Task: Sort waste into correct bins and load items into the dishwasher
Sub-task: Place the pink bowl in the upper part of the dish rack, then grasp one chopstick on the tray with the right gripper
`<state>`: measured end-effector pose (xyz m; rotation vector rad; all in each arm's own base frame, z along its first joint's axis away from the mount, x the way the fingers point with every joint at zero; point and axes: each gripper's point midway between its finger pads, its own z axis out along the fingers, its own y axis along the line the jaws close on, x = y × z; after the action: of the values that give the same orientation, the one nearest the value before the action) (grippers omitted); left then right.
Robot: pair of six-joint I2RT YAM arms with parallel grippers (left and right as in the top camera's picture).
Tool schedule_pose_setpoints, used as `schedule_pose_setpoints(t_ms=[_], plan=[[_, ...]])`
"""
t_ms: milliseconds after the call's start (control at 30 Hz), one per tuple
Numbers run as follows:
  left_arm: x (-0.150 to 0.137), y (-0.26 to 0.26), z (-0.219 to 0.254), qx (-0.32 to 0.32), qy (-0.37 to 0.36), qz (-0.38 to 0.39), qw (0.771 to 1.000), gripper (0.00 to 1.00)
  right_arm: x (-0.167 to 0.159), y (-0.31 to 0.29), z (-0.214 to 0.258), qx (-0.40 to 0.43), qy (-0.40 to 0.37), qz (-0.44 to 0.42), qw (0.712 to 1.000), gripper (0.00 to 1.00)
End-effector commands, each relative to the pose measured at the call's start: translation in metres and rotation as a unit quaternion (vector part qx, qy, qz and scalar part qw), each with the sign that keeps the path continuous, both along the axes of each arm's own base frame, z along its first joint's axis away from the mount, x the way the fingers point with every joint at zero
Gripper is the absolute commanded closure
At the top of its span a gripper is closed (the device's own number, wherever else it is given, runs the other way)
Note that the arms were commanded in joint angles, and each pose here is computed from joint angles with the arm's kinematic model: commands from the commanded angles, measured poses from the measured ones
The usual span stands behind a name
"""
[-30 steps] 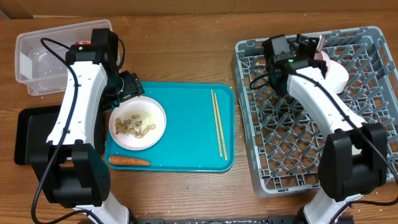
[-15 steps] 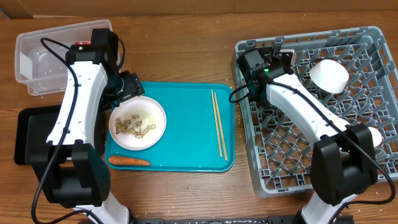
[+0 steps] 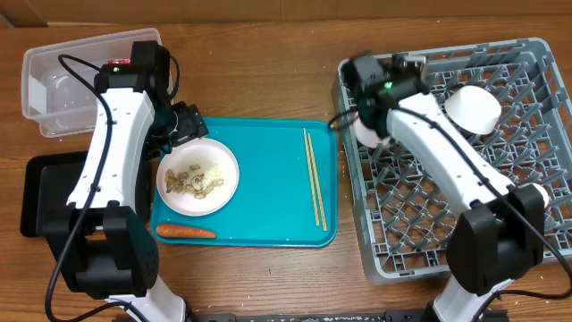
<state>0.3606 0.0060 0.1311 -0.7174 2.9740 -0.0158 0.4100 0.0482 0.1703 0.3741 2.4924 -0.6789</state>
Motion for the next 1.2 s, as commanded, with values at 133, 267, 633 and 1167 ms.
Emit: schedule_pose_setpoints(t_ms=[133, 267, 633, 1167], plan=[[0.003, -0.002, 0.016, 0.004, -0.025, -0.022, 0.999, 0.07, 0.002, 0.149, 0.065, 0.334, 0.02, 0.288, 0.897, 0.43], [-0.003, 0.005, 0.015, 0.012, -0.014, -0.024, 1.0, 0.09, -0.017, 0.185, 0.066, 0.4, 0.05, 0.331, 0.853, 0.41], [-0.02, 0.042, 0.014, -0.021, 0.011, 0.031, 0.999, 0.07, -0.045, 0.212, 0.005, 0.402, 0.131, 0.298, 0.856, 0.37], [-0.017, 0.034, 0.014, -0.021, 0.008, 0.02, 1.0, 0.06, -0.128, 0.207, -0.139, 0.351, 0.324, 0.228, 0.848, 0.5]])
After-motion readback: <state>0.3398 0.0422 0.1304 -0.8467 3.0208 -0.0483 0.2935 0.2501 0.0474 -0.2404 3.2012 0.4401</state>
